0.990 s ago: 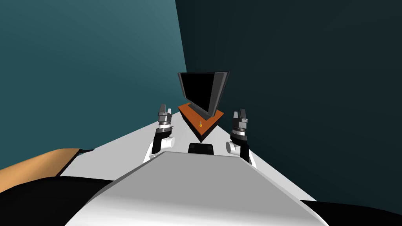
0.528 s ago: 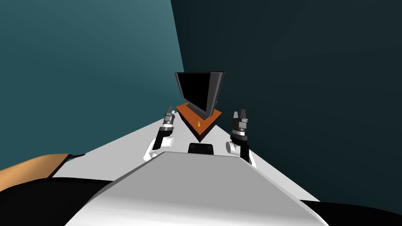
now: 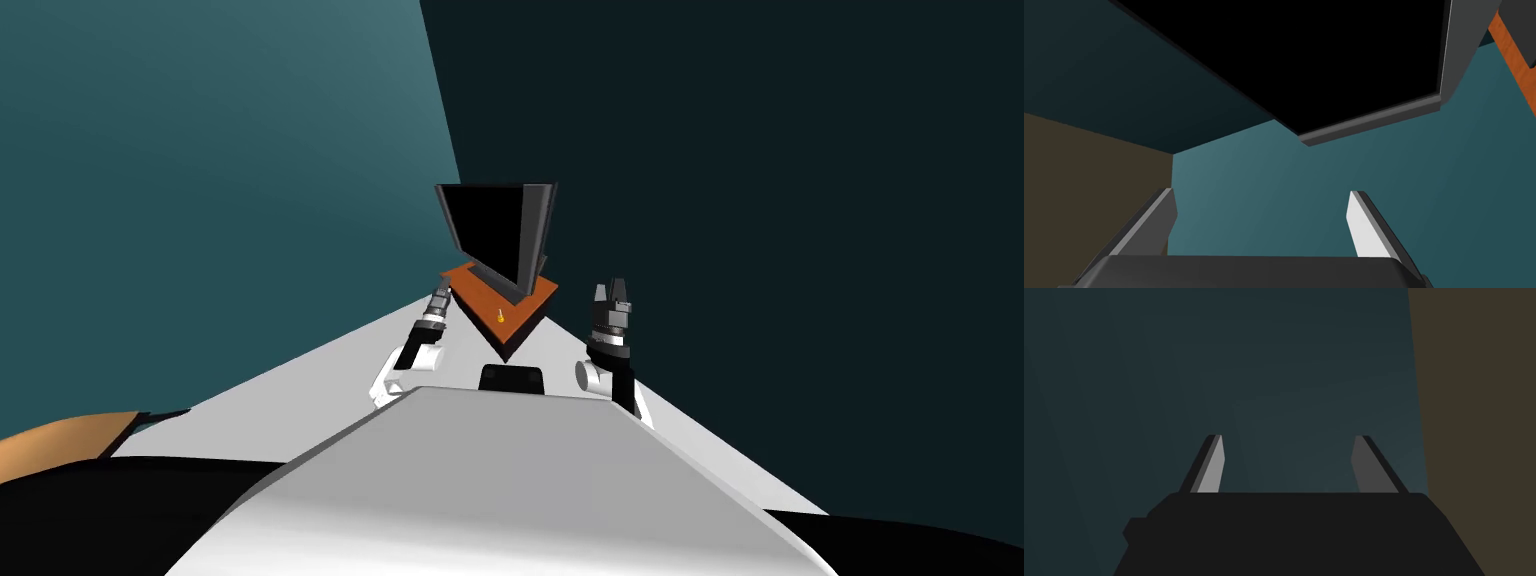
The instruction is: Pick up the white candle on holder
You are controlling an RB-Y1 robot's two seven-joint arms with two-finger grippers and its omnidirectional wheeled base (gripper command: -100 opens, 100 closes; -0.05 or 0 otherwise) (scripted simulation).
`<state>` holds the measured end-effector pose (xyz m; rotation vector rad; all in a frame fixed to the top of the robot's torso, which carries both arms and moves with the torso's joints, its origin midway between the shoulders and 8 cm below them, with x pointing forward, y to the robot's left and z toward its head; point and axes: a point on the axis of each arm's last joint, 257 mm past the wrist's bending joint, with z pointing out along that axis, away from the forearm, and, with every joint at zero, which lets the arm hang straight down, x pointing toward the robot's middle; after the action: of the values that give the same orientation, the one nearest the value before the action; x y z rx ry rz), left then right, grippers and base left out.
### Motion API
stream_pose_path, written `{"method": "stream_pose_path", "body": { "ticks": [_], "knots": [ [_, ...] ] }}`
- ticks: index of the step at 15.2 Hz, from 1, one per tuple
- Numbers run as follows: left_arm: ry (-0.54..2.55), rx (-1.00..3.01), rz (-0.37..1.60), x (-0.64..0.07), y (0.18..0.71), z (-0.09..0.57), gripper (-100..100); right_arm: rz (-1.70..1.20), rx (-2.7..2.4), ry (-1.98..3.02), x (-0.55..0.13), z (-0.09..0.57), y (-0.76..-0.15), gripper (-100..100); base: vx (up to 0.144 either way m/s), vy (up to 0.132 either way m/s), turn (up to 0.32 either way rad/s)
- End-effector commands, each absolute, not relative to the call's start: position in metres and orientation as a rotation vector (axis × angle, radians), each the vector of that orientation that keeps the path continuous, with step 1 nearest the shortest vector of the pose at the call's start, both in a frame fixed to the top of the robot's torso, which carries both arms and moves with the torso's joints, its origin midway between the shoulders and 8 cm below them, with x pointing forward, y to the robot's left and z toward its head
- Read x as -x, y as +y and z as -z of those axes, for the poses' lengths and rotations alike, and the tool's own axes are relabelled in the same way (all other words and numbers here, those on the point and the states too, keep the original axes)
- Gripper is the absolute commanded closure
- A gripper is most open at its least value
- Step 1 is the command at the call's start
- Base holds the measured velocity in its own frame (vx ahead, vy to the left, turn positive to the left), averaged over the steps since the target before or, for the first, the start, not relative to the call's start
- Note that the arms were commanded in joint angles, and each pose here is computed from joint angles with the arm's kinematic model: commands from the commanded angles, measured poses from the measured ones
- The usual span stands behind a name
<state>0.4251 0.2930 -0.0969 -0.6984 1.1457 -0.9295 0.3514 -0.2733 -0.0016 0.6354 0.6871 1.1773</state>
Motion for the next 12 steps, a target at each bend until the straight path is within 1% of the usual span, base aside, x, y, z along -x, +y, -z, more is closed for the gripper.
{"method": "stream_pose_path", "body": {
  "ticks": [1,2,3,4,5,6,7,12],
  "knots": [
    [1.22,0.712,0.882,-0.435,0.296,0.122,-100,-1.177,-0.635,0.687,-0.351,0.002,-0.273,0,-0.006,-0.054,-0.094],
    [1.22,0.712,0.882,-0.435,0.296,0.122,-100,-1.177,-0.635,0.687,-0.351,0.002,-0.273,0,-0.004,-0.054,-0.083],
    [1.274,0.722,0.847,-0.441,0.298,0.139,-100,-1.177,-0.635,0.687,-0.351,0.002,-0.273,0,-0.004,-0.063,-0.091],
    [1.274,0.722,0.847,-0.441,0.298,0.139,-100,-1.177,-0.635,0.687,-0.351,0.002,-0.273,0,-0.005,-0.059,-0.075],
    [1.327,0.73,0.811,-0.447,0.301,0.157,-100,-1.177,-0.635,0.687,-0.351,0.002,-0.273,0,-0.009,-0.061,-0.096],
    [1.329,0.732,0.81,-0.447,0.301,0.158,-100,-1.177,-0.635,0.687,-0.351,0.002,-0.273,0,-0.008,-0.058,-0.083],
    [1.38,0.737,0.775,-0.453,0.304,0.175,-100,-1.177,-0.635,0.687,-0.351,0.002,-0.273,0,-0.005,-0.063,-0.118],
    [1.501,0.76,0.688,-0.461,0.313,0.216,-100,-1.177,-0.635,0.687,-0.351,0.002,-0.273,0,0.007,-0.066,-0.095]
  ]
}}
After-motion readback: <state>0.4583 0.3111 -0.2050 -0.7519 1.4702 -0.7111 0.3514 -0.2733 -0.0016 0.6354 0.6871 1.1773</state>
